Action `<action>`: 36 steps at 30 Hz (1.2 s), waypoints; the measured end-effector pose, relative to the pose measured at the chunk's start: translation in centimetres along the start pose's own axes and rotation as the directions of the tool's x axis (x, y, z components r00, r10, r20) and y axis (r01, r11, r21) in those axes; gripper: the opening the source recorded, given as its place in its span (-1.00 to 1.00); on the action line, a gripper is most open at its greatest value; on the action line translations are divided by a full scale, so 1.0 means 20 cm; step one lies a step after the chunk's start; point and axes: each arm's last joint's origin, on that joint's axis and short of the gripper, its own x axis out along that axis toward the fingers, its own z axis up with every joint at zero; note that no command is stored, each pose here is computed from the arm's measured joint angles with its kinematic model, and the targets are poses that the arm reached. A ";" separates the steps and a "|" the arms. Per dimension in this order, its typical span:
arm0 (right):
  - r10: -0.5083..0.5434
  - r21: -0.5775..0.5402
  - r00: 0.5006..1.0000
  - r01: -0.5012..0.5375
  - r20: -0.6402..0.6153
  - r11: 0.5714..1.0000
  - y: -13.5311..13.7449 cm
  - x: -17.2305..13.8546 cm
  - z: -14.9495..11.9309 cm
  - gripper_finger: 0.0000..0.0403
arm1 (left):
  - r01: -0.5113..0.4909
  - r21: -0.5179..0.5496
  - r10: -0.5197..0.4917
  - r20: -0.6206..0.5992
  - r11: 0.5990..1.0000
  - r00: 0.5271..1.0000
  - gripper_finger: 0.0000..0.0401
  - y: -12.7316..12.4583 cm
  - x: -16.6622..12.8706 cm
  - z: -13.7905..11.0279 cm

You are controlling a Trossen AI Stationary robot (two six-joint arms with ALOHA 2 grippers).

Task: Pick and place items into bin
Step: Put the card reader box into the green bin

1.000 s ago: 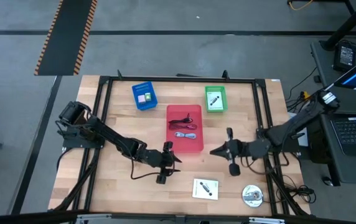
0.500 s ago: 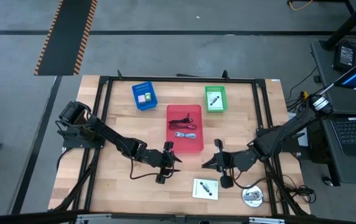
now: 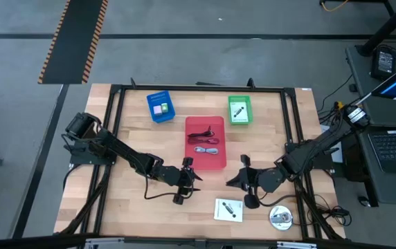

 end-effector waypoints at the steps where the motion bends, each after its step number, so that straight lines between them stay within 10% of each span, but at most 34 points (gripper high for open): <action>1: 0.007 0.004 1.000 -0.007 -0.010 1.000 0.00 0.00 0.00 -1.00 | 0.002 -0.001 -0.002 0.000 1.000 1.000 -0.11 0.00 0.00 0.00; 13: -0.017 0.151 0.974 0.052 -0.225 0.987 0.11 -0.07 -0.01 -1.00 | -0.053 -0.050 0.056 0.053 0.997 0.997 -0.11 -0.12 0.00 0.08; 22: 0.002 0.306 0.851 0.186 -0.525 0.934 0.28 0.01 -0.05 -1.00 | -0.058 0.089 0.064 -0.067 0.994 0.996 -0.11 -0.21 0.20 0.05; 36: -0.042 0.331 0.773 0.320 -0.634 0.888 0.38 0.16 -0.18 -0.99 | 0.005 0.331 0.039 -0.126 0.944 0.991 -0.08 -0.46 0.23 0.01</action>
